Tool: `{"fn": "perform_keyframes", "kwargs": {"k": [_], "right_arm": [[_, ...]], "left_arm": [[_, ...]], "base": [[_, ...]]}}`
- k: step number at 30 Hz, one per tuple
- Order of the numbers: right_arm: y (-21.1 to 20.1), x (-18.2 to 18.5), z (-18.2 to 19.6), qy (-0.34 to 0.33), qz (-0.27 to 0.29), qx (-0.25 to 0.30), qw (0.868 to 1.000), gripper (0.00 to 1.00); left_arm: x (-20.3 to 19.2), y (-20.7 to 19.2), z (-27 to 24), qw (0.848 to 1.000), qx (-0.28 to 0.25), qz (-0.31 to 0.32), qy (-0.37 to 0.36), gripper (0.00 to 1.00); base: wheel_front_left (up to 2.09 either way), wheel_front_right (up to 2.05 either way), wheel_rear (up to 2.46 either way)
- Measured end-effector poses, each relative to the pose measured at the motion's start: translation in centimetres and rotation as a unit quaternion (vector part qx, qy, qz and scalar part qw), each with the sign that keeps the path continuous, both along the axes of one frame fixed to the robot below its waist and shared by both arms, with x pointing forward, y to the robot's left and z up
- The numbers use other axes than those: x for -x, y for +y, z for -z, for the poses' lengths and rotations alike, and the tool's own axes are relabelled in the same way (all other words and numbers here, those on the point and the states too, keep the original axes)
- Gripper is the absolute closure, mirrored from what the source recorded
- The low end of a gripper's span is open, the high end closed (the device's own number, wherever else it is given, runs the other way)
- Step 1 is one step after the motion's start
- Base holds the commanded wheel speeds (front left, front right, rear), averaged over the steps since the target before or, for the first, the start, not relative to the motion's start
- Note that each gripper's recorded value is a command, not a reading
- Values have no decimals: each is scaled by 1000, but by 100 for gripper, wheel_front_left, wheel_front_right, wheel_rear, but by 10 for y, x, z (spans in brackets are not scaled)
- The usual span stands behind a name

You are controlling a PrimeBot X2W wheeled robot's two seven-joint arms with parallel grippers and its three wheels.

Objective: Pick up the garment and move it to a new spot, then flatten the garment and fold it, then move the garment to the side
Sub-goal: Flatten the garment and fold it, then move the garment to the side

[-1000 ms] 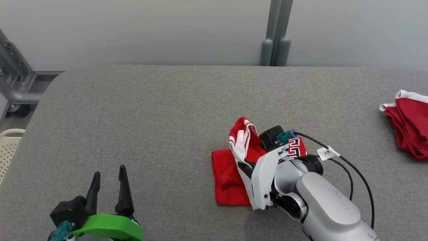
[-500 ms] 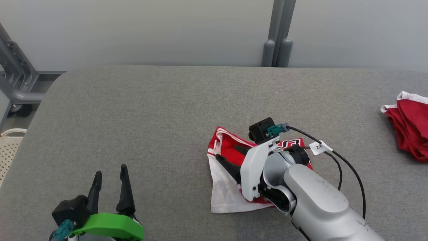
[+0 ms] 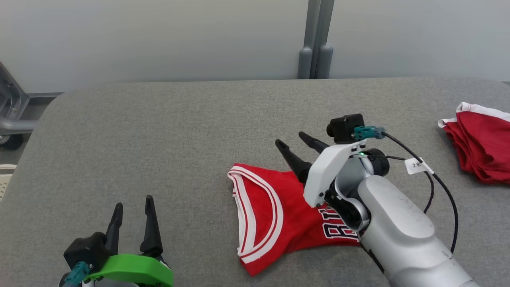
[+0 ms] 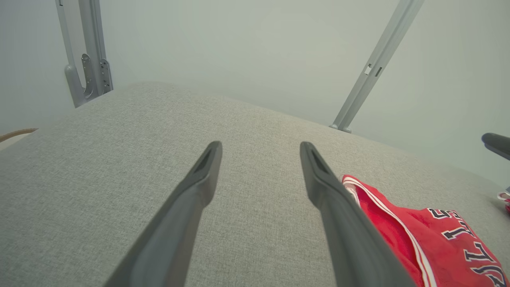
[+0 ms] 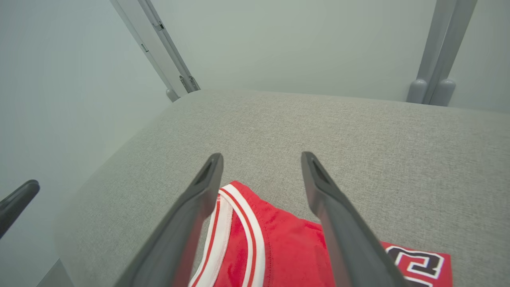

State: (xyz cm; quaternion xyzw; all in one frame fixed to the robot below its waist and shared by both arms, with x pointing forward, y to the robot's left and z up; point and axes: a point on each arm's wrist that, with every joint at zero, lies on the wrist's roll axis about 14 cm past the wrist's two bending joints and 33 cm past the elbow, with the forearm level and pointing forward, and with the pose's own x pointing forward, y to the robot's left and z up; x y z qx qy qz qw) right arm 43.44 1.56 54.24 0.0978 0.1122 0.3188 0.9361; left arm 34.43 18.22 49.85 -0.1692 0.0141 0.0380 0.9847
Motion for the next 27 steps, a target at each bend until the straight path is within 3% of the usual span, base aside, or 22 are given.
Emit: {"fn": "perform_keyframes", "kwargs": {"k": [11,20,27], "right_arm": [[-95,-1,24,11,118,11,993,0],[-141,25,56,55,161,43,985,0],[-153,34,79,101,157,83,979,0]], "left_arm": [[-1,-27,-4,999,-3,41,-1,0],[-3,-41,-4,998,-4,62,2,0],[-2,-41,-3,998,-9,66,6,0]], "base": [[0,0,0],[0,0,0],[0,0,0]]}}
